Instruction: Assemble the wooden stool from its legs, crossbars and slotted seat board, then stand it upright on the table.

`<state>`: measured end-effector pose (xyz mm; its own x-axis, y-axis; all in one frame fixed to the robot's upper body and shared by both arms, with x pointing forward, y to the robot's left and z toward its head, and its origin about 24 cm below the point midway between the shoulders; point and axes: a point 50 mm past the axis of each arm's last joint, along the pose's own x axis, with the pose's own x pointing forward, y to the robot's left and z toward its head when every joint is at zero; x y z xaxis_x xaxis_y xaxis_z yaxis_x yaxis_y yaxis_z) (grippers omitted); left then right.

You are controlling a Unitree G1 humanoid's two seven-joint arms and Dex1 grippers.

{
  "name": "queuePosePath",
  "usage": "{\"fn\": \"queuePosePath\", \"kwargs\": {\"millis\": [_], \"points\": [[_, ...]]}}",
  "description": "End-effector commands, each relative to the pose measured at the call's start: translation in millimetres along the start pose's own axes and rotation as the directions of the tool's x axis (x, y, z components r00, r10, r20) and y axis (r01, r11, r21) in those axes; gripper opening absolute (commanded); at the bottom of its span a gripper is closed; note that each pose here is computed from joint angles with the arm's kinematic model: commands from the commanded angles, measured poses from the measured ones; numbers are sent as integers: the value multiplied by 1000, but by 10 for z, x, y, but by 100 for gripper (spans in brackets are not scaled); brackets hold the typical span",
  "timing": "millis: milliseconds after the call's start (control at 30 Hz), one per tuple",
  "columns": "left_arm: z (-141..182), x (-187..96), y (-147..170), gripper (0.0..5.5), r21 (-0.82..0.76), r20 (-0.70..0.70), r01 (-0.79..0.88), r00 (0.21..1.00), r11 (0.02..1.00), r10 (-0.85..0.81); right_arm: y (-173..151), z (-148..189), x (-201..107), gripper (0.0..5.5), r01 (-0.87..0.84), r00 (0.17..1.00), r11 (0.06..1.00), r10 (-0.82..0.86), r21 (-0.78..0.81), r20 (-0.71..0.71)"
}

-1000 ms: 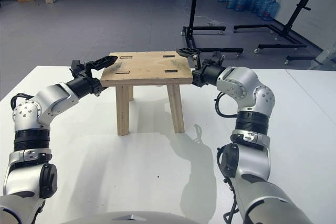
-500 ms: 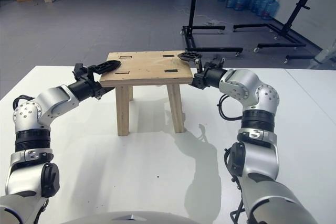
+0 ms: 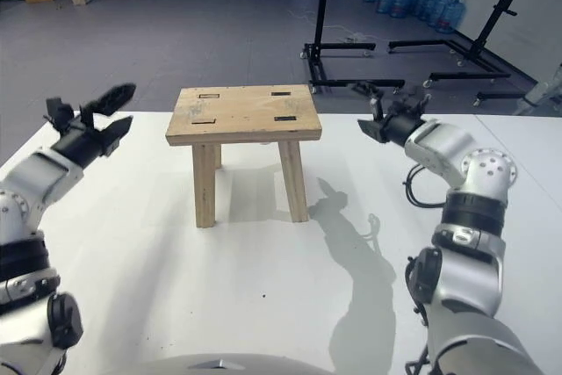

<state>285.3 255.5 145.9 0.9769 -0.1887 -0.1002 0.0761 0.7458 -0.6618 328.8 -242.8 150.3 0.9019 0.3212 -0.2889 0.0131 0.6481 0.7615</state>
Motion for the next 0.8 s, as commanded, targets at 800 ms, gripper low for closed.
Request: {"fn": "queuePosePath", "kwargs": {"millis": [800], "points": [[-860, -50, 80, 540, 539, 309, -374, 921, 755, 236, -556, -963, 113, 538, 473, 829, 696, -146, -540, 539]]}}
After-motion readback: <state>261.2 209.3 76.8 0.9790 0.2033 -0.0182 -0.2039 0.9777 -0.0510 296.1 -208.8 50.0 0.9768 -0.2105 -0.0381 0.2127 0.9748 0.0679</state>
